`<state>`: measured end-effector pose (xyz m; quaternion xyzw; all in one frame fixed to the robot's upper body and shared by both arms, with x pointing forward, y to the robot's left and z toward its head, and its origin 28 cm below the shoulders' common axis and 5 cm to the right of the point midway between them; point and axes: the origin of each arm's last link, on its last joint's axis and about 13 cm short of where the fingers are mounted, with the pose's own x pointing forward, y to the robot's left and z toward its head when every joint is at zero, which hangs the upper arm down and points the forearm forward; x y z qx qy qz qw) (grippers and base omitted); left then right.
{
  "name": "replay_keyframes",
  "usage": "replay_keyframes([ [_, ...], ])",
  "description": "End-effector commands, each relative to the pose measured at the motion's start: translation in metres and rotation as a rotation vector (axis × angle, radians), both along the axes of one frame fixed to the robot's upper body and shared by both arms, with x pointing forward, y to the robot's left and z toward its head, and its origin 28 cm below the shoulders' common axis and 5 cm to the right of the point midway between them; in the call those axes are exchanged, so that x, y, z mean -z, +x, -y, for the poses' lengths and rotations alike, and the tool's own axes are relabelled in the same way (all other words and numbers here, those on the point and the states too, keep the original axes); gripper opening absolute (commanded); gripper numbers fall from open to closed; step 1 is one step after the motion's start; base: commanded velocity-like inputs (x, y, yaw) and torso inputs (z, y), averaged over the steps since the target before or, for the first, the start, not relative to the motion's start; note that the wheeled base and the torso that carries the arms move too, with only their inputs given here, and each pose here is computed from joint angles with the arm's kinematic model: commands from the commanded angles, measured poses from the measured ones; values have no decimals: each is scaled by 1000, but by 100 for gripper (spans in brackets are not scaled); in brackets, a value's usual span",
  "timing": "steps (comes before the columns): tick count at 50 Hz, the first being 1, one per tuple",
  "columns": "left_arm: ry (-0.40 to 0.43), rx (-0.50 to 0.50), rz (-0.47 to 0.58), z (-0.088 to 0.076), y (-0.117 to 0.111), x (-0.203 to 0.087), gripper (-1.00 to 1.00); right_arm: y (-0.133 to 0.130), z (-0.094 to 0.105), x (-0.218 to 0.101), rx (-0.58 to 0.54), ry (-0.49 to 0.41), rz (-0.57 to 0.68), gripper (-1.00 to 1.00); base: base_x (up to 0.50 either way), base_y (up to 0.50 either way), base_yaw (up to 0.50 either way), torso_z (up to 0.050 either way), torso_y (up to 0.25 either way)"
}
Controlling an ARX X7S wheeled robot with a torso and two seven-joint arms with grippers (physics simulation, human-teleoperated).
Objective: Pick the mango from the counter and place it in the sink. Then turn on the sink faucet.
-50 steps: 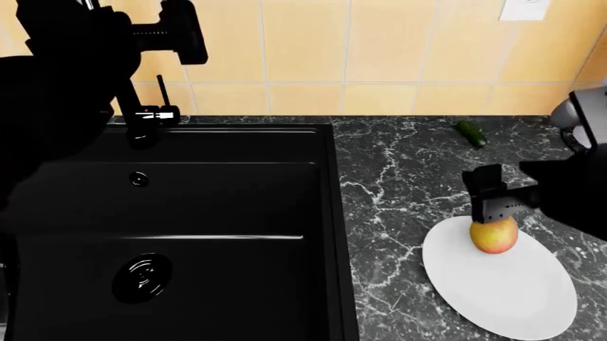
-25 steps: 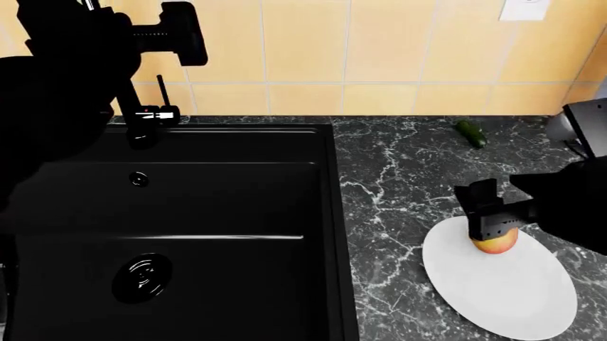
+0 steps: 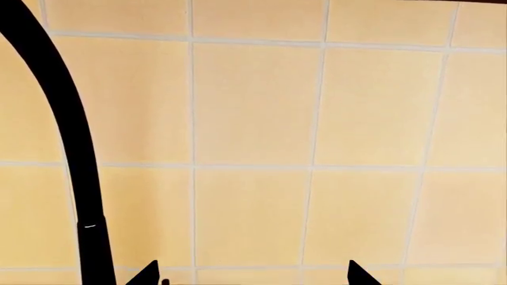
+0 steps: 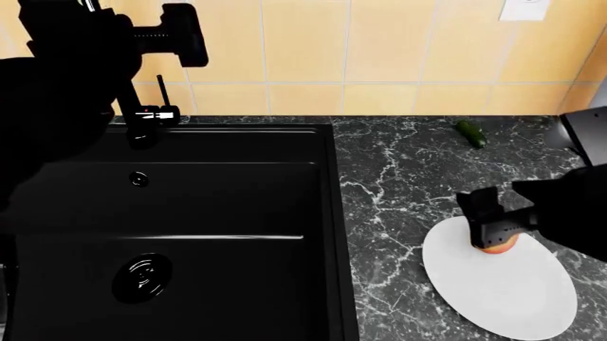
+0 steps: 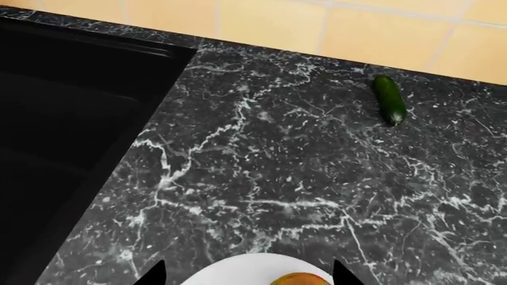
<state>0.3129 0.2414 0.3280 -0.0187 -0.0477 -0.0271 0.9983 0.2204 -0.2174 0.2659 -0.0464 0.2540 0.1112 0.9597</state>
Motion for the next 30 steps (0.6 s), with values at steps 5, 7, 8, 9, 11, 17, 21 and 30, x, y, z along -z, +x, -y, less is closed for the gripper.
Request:
replay_keyframes([
  [5, 1, -1, -2, 0, 0, 0, 100, -4, 1, 5, -1, -4, -11, 100, 0, 0, 0, 0, 0],
  [7, 0, -1, 0, 0, 0, -1, 100, -4, 1, 6, -1, -3, -16, 100, 0, 0, 0, 0, 0],
  [8, 1, 0, 0, 0, 0, -1, 100, -4, 2, 7, -1, -2, -17, 100, 0, 0, 0, 0, 0],
  [9, 1, -2, -1, 0, 1, 1, 100, -4, 2, 8, -2, -2, -19, 100, 0, 0, 0, 0, 0],
  [11, 1, -2, -5, 0, 1, 2, 100, -4, 1, 9, -4, 0, -22, 100, 0, 0, 0, 0, 0],
  [17, 3, -3, -4, 0, 0, 2, 100, -4, 2, 13, -6, 5, -30, 100, 0, 0, 0, 0, 0],
  [21, 0, -2, -6, -1, 0, 3, 100, -3, 3, 18, -3, 10, -40, 100, 0, 0, 0, 0, 0],
  [30, 2, 0, -7, 0, 1, 4, 100, -2, 4, 21, 5, 7, -40, 100, 0, 0, 0, 0, 0],
])
